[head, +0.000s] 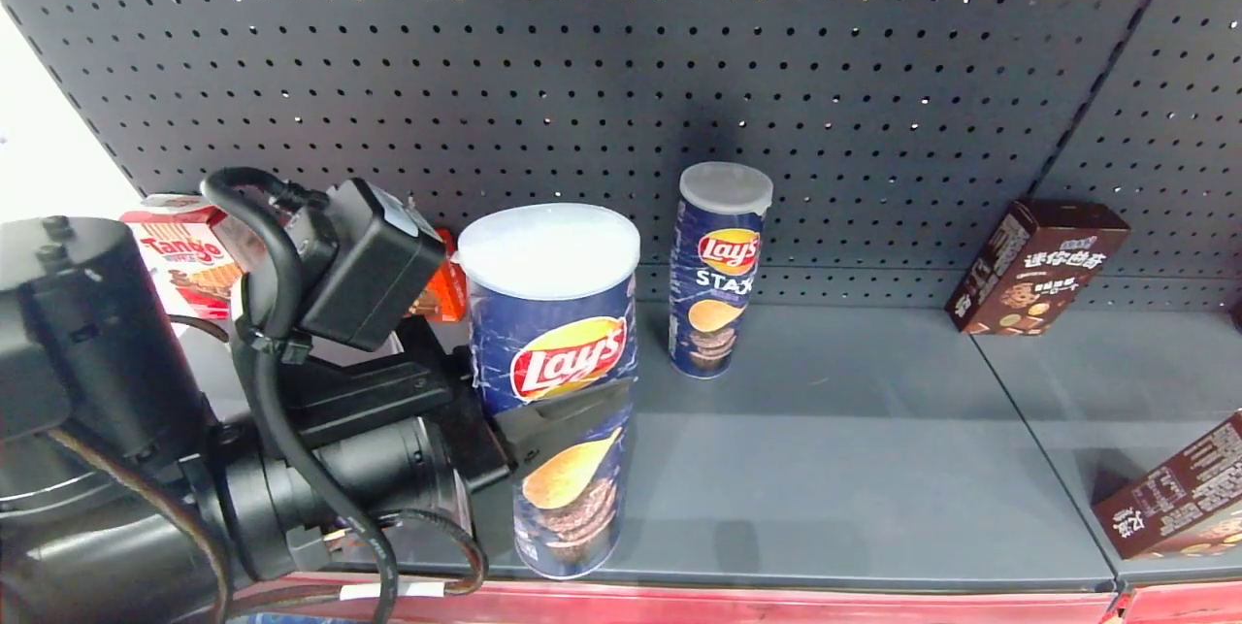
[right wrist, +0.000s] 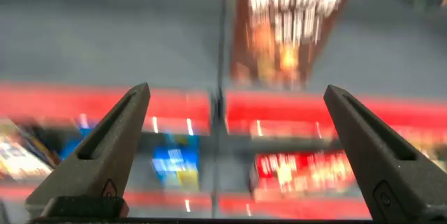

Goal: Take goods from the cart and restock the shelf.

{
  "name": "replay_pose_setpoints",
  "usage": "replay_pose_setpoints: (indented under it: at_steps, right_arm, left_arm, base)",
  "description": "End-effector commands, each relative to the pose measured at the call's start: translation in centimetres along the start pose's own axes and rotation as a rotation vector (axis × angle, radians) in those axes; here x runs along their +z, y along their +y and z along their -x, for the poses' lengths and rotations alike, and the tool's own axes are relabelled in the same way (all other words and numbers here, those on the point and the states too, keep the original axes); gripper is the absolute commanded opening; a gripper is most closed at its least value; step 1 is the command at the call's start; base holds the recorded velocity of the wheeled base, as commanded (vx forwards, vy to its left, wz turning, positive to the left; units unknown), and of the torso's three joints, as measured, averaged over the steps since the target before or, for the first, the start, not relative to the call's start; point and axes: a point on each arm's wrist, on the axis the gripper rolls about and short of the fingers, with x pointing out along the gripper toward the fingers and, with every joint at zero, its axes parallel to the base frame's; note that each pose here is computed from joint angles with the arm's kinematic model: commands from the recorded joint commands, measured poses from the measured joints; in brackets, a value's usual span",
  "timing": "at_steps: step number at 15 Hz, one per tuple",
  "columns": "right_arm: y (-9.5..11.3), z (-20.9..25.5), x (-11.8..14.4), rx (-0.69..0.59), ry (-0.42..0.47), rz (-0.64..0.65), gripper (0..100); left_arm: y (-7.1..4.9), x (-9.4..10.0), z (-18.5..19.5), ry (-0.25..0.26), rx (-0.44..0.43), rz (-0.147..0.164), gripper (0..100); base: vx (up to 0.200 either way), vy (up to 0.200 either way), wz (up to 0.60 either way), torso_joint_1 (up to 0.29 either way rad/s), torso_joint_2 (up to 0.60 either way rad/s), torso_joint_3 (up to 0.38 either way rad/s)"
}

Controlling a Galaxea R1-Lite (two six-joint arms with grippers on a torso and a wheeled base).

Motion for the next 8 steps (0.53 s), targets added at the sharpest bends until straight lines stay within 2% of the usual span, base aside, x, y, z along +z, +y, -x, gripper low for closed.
replay_pose_setpoints:
  at_steps: [1,2,4,7,8]
  right_arm:
    - [-0.3,-2.5,9.2,0.089,0.043,-0.058,100]
    - [-0.2,-2.9,9.8,0.174,0.041,-0.056,100]
    - [0.6,-6.0,12.8,0.395,0.095,-0.048,100]
    - [3.0,-11.3,14.8,0.549,0.125,-0.007,100]
    - [3.5,-12.3,14.9,0.562,0.125,-0.007,100]
  left_arm:
    - [0.6,0.3,0.7,-0.016,0.033,-0.009,0]
    - [0.9,0.3,0.8,-0.016,0.046,-0.013,0]
    - [1.0,0.1,0.7,-0.007,0.061,-0.018,0]
    - [1.1,0.0,0.4,0.001,0.105,-0.015,0]
    - [1.1,-0.1,0.4,0.003,0.111,-0.016,0]
  base:
    - [0.0,0.0,0.0,0.0,0.0,0.0]
    - [0.0,0.0,0.0,0.0,0.0,0.0]
    - [0.0,0.0,0.0,0.0,0.0,0.0]
    - [0.0,0.0,0.0,0.0,0.0,0.0]
    - [0.0,0.0,0.0,0.0,0.0,0.0]
